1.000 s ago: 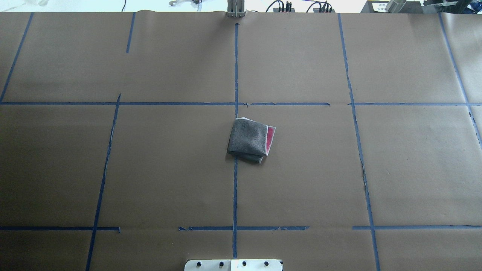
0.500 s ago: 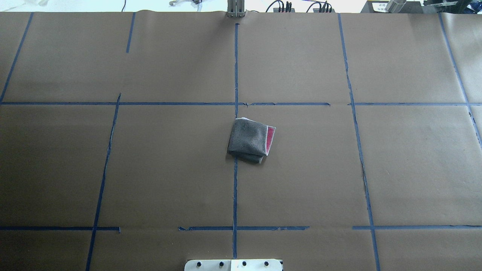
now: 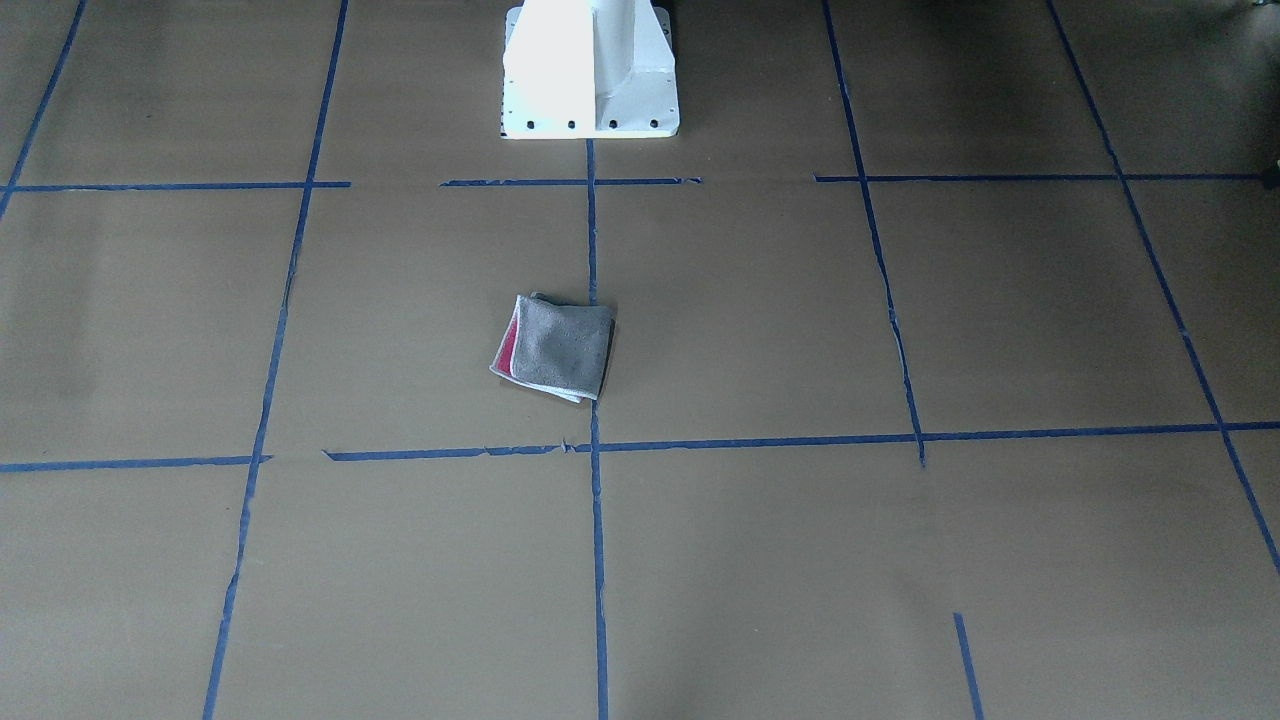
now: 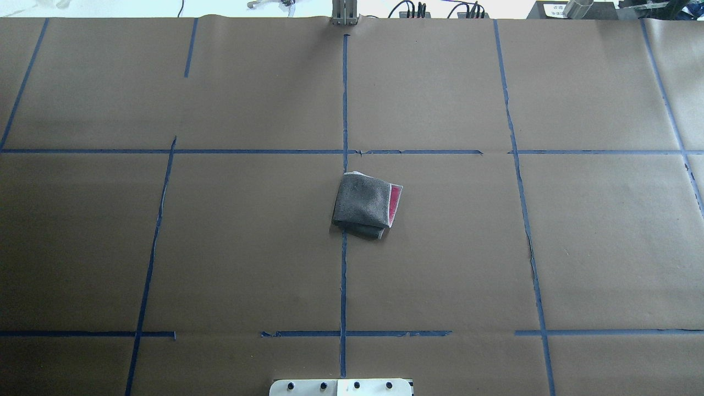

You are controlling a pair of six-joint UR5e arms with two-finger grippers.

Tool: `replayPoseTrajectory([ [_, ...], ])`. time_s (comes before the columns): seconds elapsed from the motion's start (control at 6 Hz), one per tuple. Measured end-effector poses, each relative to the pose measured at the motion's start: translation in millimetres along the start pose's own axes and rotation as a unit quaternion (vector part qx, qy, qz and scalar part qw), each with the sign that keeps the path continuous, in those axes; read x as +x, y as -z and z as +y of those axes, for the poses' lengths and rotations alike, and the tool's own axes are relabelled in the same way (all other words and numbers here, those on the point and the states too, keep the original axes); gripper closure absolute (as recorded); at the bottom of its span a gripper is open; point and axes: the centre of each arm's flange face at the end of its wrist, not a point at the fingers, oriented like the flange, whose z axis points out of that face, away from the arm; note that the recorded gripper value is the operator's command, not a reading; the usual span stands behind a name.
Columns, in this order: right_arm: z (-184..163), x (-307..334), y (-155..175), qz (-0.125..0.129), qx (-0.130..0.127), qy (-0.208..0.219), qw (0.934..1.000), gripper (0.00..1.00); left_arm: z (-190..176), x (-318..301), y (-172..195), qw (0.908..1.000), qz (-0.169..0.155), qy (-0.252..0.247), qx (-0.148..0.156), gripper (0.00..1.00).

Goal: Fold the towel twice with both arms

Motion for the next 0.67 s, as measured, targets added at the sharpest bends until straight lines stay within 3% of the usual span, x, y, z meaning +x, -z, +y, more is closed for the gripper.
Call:
replayPoseTrajectory([
  [0.67, 1, 1, -3, -0.004, -0.002, -0.002, 1.0, 0.0, 2, -24, 11, 0.9996, 0.005, 0.024, 0.017, 0.0],
])
